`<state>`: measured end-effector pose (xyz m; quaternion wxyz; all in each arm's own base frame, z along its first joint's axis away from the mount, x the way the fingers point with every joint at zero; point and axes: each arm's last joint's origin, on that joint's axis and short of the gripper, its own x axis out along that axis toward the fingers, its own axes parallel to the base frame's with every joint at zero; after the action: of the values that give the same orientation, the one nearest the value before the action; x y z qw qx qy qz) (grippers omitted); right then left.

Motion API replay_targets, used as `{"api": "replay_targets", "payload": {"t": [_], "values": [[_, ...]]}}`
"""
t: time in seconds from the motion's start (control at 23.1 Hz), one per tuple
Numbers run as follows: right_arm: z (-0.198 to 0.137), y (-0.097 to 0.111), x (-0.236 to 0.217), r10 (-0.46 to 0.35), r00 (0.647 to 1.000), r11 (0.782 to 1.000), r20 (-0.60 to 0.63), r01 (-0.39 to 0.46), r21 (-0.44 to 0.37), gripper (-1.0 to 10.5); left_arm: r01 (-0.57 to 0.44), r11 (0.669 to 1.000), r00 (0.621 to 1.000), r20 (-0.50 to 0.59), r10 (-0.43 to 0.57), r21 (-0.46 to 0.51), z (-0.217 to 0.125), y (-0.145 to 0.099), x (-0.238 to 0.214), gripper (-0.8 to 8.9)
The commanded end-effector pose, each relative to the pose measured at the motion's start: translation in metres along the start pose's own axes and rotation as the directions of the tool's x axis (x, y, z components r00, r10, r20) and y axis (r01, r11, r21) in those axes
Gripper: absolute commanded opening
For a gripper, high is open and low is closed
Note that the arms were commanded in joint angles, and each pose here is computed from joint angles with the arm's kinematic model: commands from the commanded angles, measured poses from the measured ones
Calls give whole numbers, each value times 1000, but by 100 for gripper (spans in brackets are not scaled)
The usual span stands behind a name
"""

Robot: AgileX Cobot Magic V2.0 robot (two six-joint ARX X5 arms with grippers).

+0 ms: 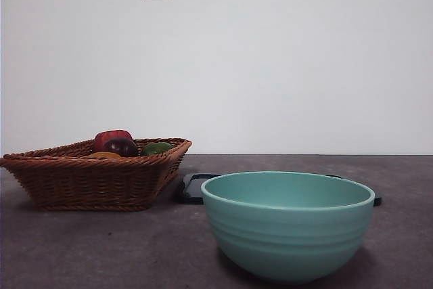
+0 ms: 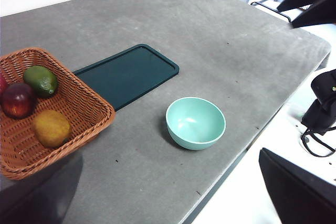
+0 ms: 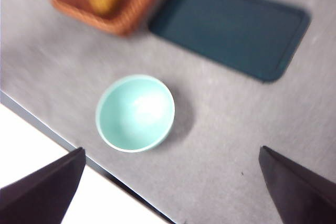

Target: Pick up the wifruite, put it on the bowl, pick up the plate, put it on desk

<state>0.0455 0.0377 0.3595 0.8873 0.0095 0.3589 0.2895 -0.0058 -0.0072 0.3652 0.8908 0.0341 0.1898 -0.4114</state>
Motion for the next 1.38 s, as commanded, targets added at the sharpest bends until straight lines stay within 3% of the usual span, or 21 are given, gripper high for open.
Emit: {"api": "replay_targets", "payload": {"t": [0.04,0.22,0.39,0.69,0.78,0.91,0.95,1.38], "values": [[-14,-2,-25,32,993,999,112,-32,2,562,11,1000,1000,18,-11,13,3,-1,-2,626],[-41,-7,-54,64,971,998,230,-63,-9,562,11,1000,1000,18,-11,14,3,-1,-2,626],[-57,-11,-61,57,977,998,207,-59,4,562,11,1000,1000,18,-11,13,3,-1,-2,626],[-56,-11,-61,63,972,998,227,-66,9,561,11,1000,1000,18,-11,13,3,-1,-2,606],[-56,-11,-61,63,972,998,226,-66,8,484,11,1000,1000,18,-11,13,3,-1,-2,517],[-56,-11,-61,63,972,998,226,-67,8,58,11,1000,1000,17,-11,13,3,-1,-2,67],[-55,-11,-62,63,972,998,227,-66,7,3,11,1000,1000,18,-11,13,3,-1,-2,12],[-55,-11,-62,63,970,998,235,-67,7,18,11,1000,1000,18,-11,14,3,-1,-2,15]]}}
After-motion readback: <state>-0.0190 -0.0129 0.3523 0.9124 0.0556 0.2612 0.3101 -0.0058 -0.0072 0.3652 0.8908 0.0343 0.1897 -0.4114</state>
